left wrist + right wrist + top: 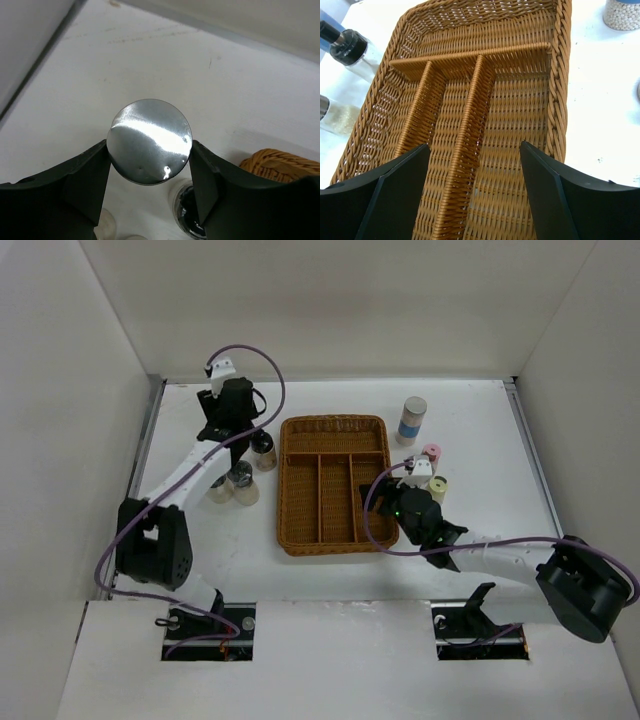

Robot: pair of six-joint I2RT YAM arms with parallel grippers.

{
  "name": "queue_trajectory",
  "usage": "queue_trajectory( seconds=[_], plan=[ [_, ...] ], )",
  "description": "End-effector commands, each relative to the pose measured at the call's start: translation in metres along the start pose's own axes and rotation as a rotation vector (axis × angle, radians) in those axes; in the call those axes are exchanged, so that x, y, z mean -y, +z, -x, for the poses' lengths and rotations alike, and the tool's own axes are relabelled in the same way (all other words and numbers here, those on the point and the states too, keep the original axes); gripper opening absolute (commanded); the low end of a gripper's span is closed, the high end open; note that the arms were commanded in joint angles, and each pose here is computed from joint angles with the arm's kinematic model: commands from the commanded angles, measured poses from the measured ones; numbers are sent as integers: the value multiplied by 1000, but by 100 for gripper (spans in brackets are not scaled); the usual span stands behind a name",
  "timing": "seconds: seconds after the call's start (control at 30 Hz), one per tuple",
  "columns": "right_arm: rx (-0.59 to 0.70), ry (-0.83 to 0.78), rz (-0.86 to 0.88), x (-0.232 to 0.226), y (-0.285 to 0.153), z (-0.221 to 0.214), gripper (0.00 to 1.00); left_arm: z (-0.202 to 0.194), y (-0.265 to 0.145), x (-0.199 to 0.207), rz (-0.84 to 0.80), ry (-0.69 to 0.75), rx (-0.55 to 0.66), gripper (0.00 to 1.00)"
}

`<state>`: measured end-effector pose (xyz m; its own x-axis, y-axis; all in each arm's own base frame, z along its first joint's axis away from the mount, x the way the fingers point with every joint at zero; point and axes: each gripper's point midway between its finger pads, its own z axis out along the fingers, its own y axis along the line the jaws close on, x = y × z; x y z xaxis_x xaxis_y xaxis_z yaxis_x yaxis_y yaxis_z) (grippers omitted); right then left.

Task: Organize the condiment bottles

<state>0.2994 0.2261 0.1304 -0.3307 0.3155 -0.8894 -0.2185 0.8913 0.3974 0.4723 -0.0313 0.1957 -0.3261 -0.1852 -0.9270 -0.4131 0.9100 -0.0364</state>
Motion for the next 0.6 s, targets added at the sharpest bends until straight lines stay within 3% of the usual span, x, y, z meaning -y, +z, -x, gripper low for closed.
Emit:
queue_trajectory(
  seconds=[0.0,0.13,0.27,0.57],
  plan=[
    [65,43,42,-13,3,21,79,123,-68,3,-58,-158,328,39],
    [89,54,35,-10,-1,27,79,140,-103,39,-182,-173,370,39],
    [98,63,23,-4,-1,31,78,128,-126,94,-337,-149,344,39],
    [123,74,20,0,-6,37,78,71,-108,176,-474,-87,248,39]
  ],
)
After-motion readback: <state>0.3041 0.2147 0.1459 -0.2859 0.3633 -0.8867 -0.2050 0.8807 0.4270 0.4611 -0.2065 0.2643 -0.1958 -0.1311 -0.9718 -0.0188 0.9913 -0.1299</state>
